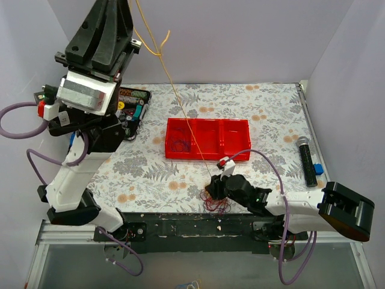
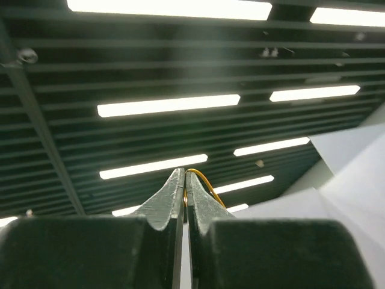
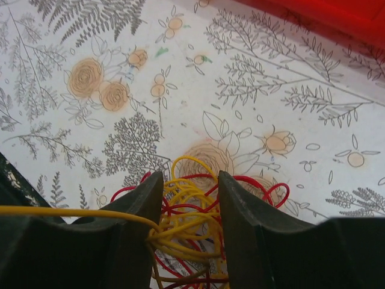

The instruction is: Untangle the cables

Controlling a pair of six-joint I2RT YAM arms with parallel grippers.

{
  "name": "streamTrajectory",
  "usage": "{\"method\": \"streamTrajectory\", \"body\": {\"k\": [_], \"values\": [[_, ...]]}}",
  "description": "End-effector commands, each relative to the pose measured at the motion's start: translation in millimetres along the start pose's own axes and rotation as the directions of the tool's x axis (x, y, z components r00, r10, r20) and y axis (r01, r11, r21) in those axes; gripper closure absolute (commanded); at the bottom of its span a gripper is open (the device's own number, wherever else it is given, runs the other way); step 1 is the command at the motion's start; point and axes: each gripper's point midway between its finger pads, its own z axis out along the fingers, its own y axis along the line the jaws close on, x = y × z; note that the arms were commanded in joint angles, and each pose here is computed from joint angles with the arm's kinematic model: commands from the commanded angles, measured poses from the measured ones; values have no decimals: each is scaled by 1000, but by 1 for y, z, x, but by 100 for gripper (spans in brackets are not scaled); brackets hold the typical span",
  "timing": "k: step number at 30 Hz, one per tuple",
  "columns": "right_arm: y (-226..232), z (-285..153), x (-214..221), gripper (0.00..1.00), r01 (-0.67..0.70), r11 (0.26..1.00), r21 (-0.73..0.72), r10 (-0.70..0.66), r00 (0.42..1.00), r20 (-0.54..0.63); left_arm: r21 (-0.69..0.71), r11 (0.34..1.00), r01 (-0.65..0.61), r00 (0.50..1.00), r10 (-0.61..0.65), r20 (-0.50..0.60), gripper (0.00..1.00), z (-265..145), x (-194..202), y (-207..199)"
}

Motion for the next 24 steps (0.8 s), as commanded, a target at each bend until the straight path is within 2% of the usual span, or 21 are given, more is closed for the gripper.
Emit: {"method": "streamTrajectory", "body": {"k": [1, 3, 9, 12, 13, 16, 20, 24], "values": [[-13, -9, 35, 48, -22, 999, 39, 25, 997, -74, -210, 962, -173, 959, 213, 185, 100, 9, -66, 63], [-14, -11, 41, 46, -18, 999, 41, 21, 996, -83, -252, 937, -240, 932, 295, 212, 100, 8, -78, 71], [-23, -14, 54, 46, -25, 997, 68, 32, 993, -111, -297, 899, -322, 889, 395, 232, 100, 2, -96, 82], [-28, -18, 66, 46, -36, 996, 79, 47, 990, -136, -375, 832, -408, 816, 517, 260, 100, 2, -119, 95], [-29, -19, 69, 46, -40, 996, 82, 52, 988, -143, -391, 823, -413, 810, 528, 255, 100, 3, -119, 97], [-31, -21, 68, 44, -37, 995, 91, 49, 989, -139, -359, 838, -411, 842, 500, 204, 100, 0, -116, 105], [-35, -25, 61, 41, -34, 993, 110, 46, 993, -109, -349, 826, -442, 835, 522, 177, 100, -8, -108, 99], [-29, -25, 51, 41, -35, 995, 92, 43, 995, -91, -316, 859, -403, 885, 454, 103, 100, -3, -93, 105]]}}
